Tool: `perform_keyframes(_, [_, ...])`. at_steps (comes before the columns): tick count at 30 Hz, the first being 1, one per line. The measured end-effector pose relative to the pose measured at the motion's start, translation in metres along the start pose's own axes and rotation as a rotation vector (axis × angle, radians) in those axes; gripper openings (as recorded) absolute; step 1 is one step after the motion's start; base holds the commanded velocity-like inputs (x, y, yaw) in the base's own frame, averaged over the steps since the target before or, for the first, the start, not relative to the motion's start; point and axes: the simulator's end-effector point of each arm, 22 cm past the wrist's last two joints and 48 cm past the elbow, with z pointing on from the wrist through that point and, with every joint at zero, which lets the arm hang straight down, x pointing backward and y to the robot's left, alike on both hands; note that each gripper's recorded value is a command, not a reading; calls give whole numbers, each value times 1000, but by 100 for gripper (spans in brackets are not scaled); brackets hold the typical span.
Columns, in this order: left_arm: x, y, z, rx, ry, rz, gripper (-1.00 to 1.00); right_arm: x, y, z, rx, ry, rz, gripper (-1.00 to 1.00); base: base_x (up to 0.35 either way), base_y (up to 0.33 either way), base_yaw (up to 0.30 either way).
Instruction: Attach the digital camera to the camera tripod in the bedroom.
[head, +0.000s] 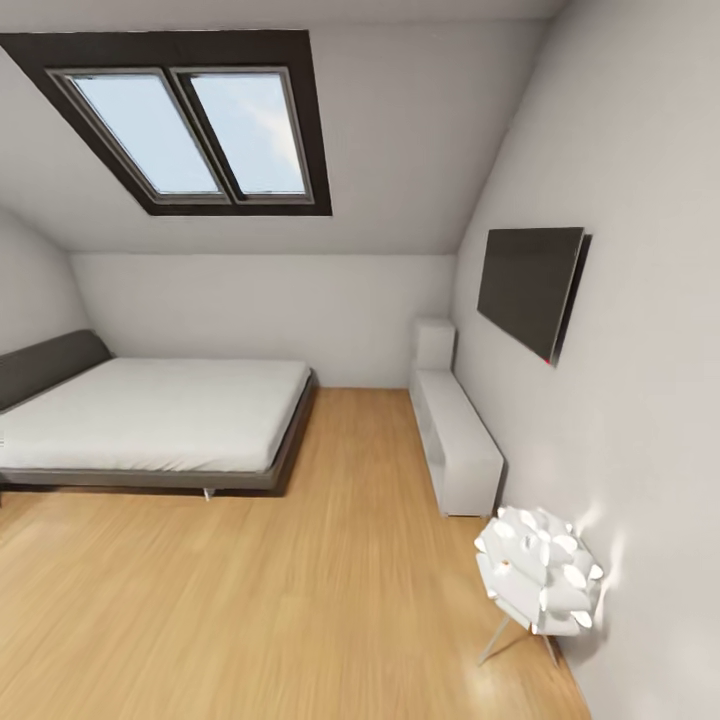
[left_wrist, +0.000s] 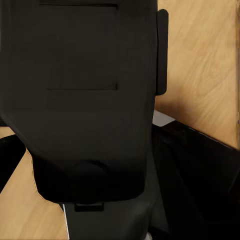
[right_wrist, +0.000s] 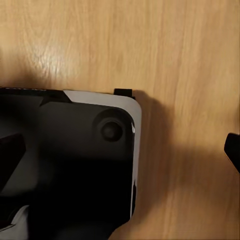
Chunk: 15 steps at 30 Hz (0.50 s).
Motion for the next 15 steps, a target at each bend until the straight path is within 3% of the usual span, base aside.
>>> perform_keyframes(4, [0, 0, 0, -1, 0, -1, -100, 0, 4, 1, -3, 0, 2, 100, 323, -82, 162])
perform_keyframes(15, [-1, 0, 0, 0, -6, -5, -100, -1, 5, 1, -2, -1, 5, 100, 323, -83, 266])
